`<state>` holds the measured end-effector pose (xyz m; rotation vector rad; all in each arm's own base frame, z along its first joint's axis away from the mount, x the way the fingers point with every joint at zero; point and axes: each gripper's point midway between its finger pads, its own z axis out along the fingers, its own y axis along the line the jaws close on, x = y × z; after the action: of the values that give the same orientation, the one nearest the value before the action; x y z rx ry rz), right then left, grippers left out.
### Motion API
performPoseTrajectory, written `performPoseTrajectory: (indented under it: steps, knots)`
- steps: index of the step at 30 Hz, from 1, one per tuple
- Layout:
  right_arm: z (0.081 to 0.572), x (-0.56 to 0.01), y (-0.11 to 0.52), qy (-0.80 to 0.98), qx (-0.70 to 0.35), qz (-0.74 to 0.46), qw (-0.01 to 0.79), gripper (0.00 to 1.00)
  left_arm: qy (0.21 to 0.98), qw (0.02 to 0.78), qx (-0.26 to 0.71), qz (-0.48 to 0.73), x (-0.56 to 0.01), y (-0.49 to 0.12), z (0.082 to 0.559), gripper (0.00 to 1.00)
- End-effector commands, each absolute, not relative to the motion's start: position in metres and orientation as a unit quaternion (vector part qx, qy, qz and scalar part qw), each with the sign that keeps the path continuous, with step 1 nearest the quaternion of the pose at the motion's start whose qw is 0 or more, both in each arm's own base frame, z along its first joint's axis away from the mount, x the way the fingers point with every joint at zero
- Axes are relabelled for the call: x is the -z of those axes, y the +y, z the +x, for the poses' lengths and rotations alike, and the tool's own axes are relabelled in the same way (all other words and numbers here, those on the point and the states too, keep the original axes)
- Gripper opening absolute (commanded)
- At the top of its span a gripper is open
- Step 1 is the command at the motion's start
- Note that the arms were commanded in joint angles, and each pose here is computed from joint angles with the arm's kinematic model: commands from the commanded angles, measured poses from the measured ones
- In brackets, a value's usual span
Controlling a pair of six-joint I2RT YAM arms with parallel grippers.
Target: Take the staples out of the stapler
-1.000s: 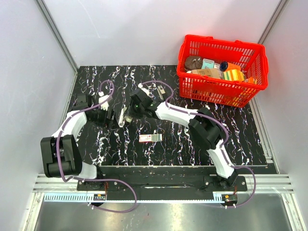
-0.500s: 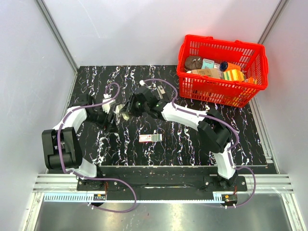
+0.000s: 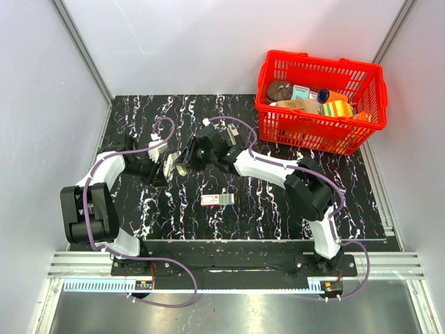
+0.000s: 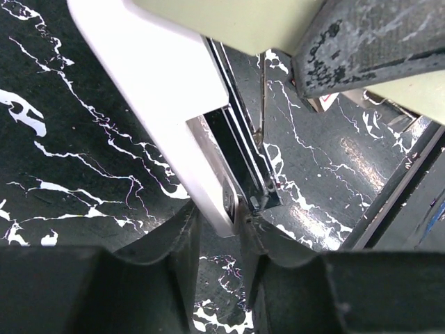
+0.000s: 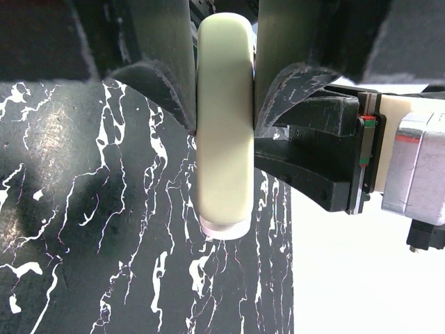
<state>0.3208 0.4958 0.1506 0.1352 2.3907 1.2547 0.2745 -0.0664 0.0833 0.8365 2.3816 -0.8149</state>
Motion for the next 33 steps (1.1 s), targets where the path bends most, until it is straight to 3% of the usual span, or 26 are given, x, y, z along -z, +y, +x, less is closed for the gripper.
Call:
performPoseTrajectory:
  steps: [1, 9, 16, 33]
  knots:
    - [0.315, -0.208, 0.505, 0.825, -0.518, 0.033, 0.225, 0.0, 0.847, 0.281, 0.303, 0.335, -0.099, -0.072, 0.286, 0.26]
    - [0.299, -0.19, 0.499, 0.835, -0.514, 0.011, 0.198, 0.0, 0.846, 0.312, 0.265, 0.342, -0.104, -0.065, 0.304, 0.0]
    - [0.279, -0.146, 0.485, 0.855, -0.49, -0.016, 0.169, 0.0, 0.846, 0.329, 0.214, 0.362, -0.098, -0.061, 0.318, 0.0]
    - [0.26, -0.098, 0.445, 0.882, -0.383, -0.173, 0.212, 0.0, 0.806, 0.408, 0.017, 0.428, -0.1, -0.037, 0.355, 0.0]
